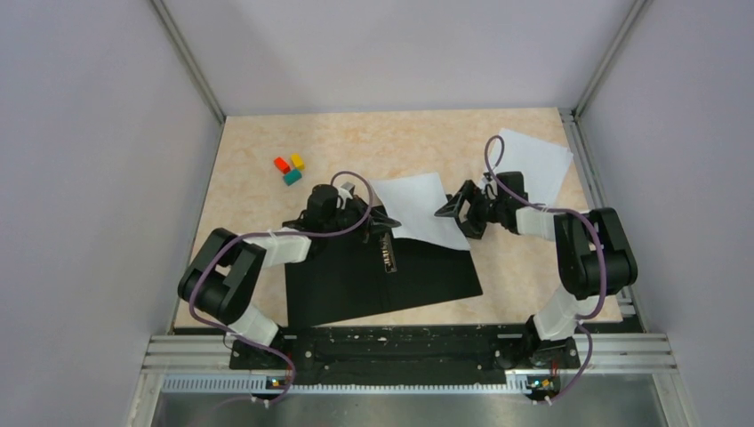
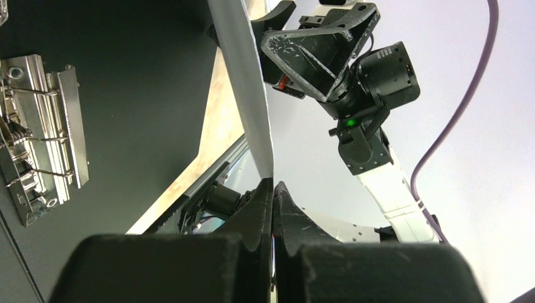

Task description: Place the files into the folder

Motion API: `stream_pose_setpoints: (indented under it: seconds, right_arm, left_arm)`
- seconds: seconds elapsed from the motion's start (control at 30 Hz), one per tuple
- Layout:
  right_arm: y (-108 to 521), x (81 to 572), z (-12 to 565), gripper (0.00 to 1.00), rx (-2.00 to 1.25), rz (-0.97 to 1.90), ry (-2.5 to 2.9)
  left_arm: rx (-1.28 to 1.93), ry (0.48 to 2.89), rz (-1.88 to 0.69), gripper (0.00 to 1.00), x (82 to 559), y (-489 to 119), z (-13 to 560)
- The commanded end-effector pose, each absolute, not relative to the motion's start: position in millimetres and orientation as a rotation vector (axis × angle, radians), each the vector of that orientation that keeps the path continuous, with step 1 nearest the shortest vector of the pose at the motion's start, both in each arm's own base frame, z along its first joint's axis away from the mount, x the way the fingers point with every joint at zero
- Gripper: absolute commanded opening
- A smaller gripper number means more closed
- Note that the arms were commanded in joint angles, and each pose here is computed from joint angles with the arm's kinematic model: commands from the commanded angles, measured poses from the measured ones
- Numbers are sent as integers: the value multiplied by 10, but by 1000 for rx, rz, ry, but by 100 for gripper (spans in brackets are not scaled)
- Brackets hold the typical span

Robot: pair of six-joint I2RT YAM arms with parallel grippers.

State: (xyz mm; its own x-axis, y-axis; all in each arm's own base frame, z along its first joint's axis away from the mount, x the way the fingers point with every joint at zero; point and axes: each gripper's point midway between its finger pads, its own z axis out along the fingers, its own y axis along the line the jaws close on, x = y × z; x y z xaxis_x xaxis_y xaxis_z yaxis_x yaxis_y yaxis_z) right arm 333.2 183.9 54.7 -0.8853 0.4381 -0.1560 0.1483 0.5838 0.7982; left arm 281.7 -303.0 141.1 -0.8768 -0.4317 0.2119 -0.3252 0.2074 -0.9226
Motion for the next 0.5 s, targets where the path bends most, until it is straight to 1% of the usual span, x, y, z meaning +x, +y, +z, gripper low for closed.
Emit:
stream_pose_setpoints:
  seconds: [0.0, 0.2, 0.47]
  right_arm:
    - [1847, 3330, 689, 82, 430, 1229, 2423]
    - [1878, 3296, 732, 82, 425, 1271, 2408]
    - [2025, 3312, 899, 81, 441, 1457, 2333]
  left_arm:
    - [-678, 2210, -1901, 0, 2795, -2999, 1731]
    - [-669, 2204, -1921, 0, 2792, -3015, 1739]
    - [-662, 2192, -1955, 0, 2703, -2997, 1716]
